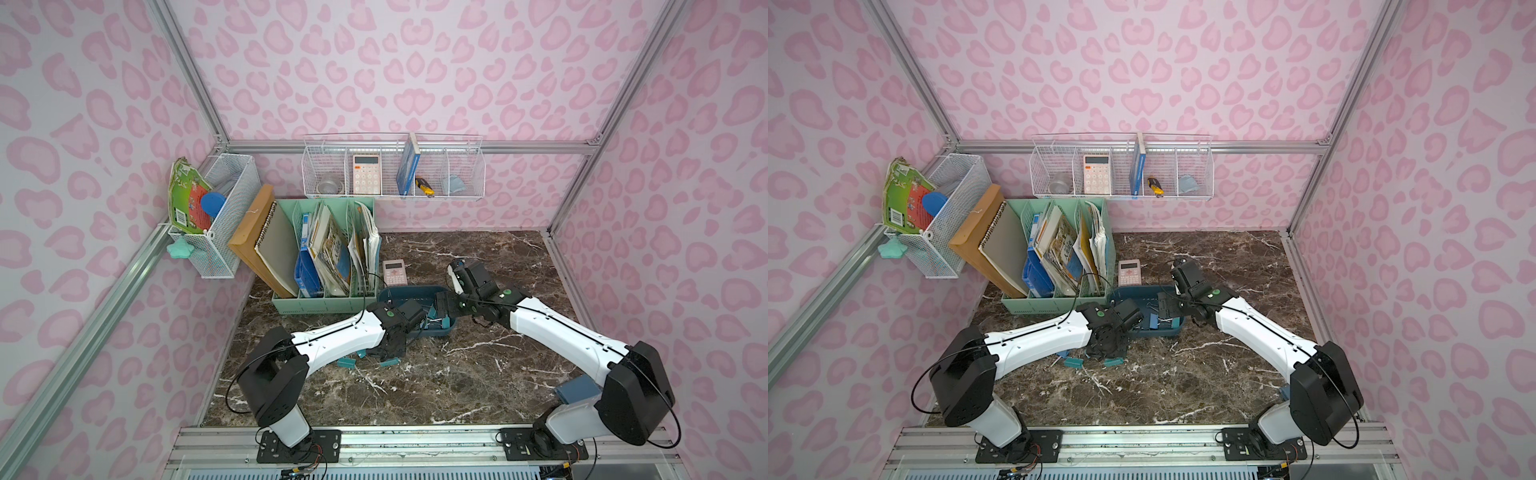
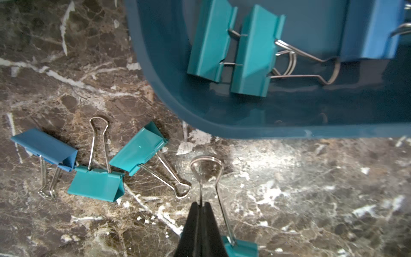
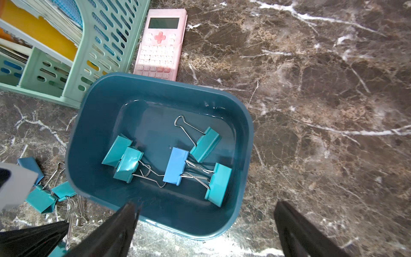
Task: Take out the binder clips from the storage box
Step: Place the binder clip at the center of the board, then pick up the binder clip from the storage box.
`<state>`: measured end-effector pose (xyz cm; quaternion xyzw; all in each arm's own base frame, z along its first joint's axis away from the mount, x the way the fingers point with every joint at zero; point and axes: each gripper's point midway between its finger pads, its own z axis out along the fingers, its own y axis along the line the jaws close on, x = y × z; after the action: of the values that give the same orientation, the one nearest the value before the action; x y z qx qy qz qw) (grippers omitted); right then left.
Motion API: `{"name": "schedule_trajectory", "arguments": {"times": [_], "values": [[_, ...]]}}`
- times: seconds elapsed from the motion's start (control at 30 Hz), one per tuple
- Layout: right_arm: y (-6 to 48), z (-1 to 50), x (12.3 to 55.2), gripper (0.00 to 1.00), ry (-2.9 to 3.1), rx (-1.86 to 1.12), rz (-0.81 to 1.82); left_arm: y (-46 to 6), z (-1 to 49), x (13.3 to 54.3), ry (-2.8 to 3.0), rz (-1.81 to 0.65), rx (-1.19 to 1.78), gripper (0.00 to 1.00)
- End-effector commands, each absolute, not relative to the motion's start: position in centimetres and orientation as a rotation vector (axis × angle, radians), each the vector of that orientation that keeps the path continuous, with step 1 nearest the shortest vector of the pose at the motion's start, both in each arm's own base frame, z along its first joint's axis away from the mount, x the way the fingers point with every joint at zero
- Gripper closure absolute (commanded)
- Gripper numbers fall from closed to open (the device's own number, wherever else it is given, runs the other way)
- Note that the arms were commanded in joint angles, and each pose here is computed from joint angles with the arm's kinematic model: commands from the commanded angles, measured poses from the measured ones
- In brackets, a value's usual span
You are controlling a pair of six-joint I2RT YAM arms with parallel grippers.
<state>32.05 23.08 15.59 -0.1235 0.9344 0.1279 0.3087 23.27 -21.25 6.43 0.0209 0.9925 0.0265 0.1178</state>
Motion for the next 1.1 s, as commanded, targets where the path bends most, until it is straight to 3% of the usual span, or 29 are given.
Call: {"name": "schedule_trajectory", "arguments": {"times": [0.0, 0.23, 0.27, 0.33, 0.43, 0.5, 0.6, 0.83, 1.07], "values": [[22.9, 16.0, 32.0, 0.0, 2.462, -0.299, 0.321, -21.6, 5.6, 23.6, 2.887, 0.071, 0.038, 1.0], [23.0, 15.8, 31.6, 0.0, 2.476, -0.298, 0.314, -22.1, 3.6, 23.9, 2.906, 0.079, 0.051, 1.0], [23.0, 15.7, 31.6, 0.0, 2.477, -0.301, 0.312, -22.2, 3.5, 23.9, 2.911, 0.079, 0.05, 0.97], [23.0, 15.7, 31.6, 0.0, 2.479, -0.301, 0.306, -22.2, 3.3, 23.7, 2.92, 0.083, 0.048, 0.78], [23.1, 15.7, 31.8, 0.0, 2.478, -0.309, 0.297, -21.9, 4.1, 23.6, 2.913, 0.094, 0.042, 0.6], [23.1, 15.7, 32.0, 0.01, 2.477, -0.314, 0.294, -21.9, 5.3, 23.9, 2.899, 0.097, 0.049, 0.54], [23.4, 15.6, 32.3, 0.0, 2.477, -0.321, 0.291, -21.9, 7.6, 24.9, 2.863, 0.128, 0.029, 0.51], [22.9, 15.7, 33.6, 0.0, 2.473, -0.293, 0.288, -25.0, 10.6, 30.0, 2.838, 0.022, 0.09, 0.56], [21.8, 16.0, 34.2, 0.0, 2.47, -0.262, 0.273, -24.0, 9.2, 33.9, 2.914, -0.035, -0.075, 0.62]]}}
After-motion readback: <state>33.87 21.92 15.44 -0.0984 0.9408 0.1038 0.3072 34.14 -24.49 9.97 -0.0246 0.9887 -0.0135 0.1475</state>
